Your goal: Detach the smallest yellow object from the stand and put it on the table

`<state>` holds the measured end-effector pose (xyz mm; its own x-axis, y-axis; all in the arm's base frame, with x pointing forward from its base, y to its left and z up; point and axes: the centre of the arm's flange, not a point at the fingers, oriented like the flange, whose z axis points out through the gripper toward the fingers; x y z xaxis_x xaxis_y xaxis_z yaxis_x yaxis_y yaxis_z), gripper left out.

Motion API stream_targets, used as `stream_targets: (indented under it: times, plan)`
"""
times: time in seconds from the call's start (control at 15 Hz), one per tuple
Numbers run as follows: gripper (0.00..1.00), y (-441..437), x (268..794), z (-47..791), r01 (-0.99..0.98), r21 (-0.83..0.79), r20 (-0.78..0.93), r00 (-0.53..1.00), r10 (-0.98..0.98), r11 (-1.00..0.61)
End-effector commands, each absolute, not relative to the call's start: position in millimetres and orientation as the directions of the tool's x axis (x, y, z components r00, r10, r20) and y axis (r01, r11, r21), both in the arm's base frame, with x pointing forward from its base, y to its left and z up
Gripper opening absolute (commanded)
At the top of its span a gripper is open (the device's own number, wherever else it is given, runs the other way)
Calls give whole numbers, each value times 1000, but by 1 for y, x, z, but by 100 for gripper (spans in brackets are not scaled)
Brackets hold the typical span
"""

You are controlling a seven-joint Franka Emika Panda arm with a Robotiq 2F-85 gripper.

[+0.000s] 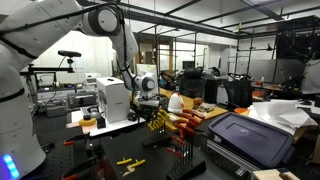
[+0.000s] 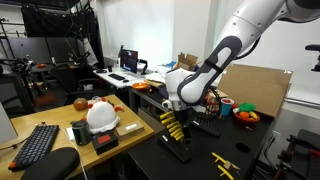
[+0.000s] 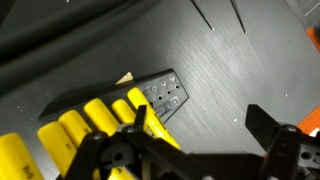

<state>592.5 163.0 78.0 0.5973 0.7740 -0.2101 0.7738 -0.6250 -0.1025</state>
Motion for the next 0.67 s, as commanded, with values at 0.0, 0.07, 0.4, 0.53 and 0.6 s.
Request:
stream_targets:
  times: [0.0,0.07,0.4,0.53,0.6]
  plan:
    - [100,163,592,78,774,-102,-210,597,774,-625]
    - [100,163,592,78,774,-102,-210,597,774,-625]
    - [100,163,592,78,774,-102,-210,597,774,-625]
    - [100,172,598,75,771,-102,-214,600,771,-628]
    - [100,174,601,74,774,-105,-216,596,774,-625]
